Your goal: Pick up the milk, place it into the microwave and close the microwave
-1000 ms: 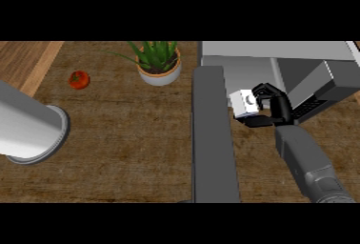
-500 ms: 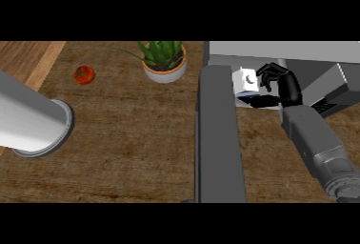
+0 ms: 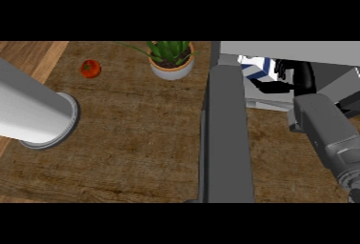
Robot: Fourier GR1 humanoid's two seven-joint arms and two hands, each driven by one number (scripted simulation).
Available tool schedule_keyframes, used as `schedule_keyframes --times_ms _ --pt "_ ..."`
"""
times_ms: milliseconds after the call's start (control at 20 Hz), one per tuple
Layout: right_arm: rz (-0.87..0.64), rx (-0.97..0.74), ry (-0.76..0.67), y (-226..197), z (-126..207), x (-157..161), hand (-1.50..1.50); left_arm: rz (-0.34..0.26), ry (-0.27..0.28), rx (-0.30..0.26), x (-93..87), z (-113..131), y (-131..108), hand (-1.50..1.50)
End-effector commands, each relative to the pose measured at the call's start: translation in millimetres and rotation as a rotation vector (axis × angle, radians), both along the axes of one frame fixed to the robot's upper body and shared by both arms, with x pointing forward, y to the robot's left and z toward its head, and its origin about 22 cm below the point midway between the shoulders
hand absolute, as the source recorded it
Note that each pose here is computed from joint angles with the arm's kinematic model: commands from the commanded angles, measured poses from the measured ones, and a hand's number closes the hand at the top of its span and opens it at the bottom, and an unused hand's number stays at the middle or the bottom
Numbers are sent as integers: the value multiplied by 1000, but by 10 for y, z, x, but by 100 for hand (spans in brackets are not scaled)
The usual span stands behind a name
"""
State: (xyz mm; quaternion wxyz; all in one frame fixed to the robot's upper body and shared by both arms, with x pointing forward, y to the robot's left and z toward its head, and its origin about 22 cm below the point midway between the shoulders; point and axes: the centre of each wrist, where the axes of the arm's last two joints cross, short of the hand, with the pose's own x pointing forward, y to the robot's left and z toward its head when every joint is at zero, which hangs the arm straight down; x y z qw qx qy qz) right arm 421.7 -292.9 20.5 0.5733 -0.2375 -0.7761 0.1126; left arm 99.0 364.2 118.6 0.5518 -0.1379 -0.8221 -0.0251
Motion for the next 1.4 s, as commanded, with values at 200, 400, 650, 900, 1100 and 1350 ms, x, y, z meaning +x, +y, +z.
schedule_keyframes --times_ms 200,400,650,900,1100,1350 --pt "-100 -36 -22 -193 172 37 150 -25 -14 8 98 20 23 -150" --pt "-122 -44 -21 -235 227 51 150 -45 -18 9 146 35 -25 -150" --pt "-145 -38 -40 -331 348 77 150 -51 -41 25 200 93 20 -150" --pt "-159 -49 -44 -393 323 45 150 -48 -29 23 226 45 36 -150" --pt "-169 -36 -46 -410 427 86 150 -35 -15 53 222 76 35 -150" --pt "-171 -43 -51 -457 423 68 150 -27 -32 86 271 141 49 -150"
